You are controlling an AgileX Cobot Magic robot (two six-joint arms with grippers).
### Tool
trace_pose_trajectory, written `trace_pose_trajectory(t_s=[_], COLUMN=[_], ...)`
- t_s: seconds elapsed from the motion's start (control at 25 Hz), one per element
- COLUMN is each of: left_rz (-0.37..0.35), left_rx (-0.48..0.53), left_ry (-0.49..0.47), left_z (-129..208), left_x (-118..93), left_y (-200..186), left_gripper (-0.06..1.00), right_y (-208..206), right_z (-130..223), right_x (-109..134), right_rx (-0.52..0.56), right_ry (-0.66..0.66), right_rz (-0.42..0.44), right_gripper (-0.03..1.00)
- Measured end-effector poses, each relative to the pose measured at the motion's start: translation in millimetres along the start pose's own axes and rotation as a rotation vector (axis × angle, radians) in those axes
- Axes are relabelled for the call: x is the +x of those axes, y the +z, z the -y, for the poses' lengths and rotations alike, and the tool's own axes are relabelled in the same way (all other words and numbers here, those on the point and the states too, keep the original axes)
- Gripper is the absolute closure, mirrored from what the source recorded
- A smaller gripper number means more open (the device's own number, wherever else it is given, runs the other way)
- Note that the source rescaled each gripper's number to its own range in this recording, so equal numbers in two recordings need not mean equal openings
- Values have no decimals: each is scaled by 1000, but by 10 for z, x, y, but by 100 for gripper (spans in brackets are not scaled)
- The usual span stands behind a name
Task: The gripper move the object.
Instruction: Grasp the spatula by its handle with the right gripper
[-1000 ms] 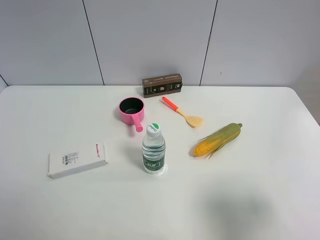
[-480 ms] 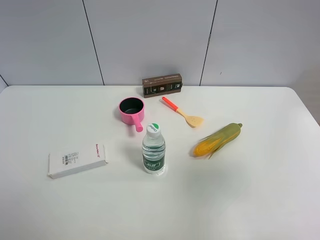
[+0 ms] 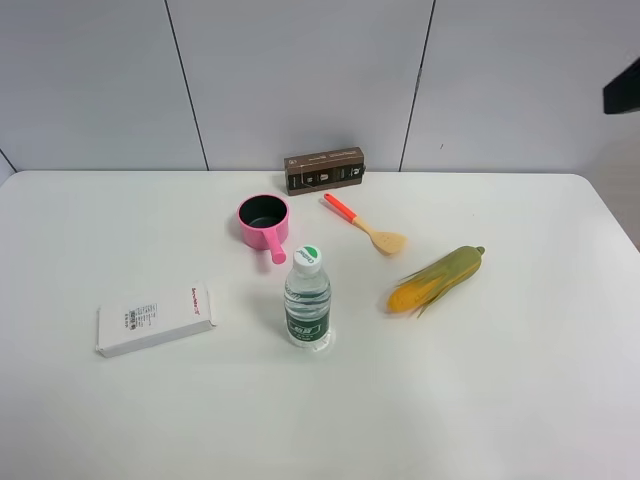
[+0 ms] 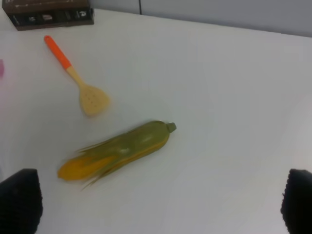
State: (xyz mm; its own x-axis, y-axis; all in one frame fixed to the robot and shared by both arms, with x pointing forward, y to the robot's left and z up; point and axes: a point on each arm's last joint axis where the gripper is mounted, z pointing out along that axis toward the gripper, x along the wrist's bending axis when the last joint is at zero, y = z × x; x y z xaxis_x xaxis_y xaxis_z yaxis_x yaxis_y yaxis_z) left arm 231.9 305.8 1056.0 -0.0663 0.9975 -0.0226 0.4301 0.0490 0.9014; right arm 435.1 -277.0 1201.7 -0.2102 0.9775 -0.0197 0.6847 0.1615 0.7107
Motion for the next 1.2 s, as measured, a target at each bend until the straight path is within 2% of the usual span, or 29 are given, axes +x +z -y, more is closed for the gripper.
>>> trace_pose_trajectory(t_s=[0.36, 0.64, 1.0, 1.2], left_rz=[0, 0, 0, 0], left_rx=[0, 0, 0, 0], left_ry=[0, 0, 0, 0], left_z=[0, 0, 0, 0], left_x=[0, 0, 0, 0], left_y=[0, 0, 0, 0], left_gripper=[-6, -6, -6, -6], right_y=[883, 1515, 2321, 2781], right_z=[-456, -641, -506, -338], right_x=[-83, 75, 348, 597], right_rx=[80, 111, 223, 275], right_ry=[-58, -130, -215, -307], right_rz=[-36, -80, -118, -159], right_gripper=[-3, -3, -3, -3])
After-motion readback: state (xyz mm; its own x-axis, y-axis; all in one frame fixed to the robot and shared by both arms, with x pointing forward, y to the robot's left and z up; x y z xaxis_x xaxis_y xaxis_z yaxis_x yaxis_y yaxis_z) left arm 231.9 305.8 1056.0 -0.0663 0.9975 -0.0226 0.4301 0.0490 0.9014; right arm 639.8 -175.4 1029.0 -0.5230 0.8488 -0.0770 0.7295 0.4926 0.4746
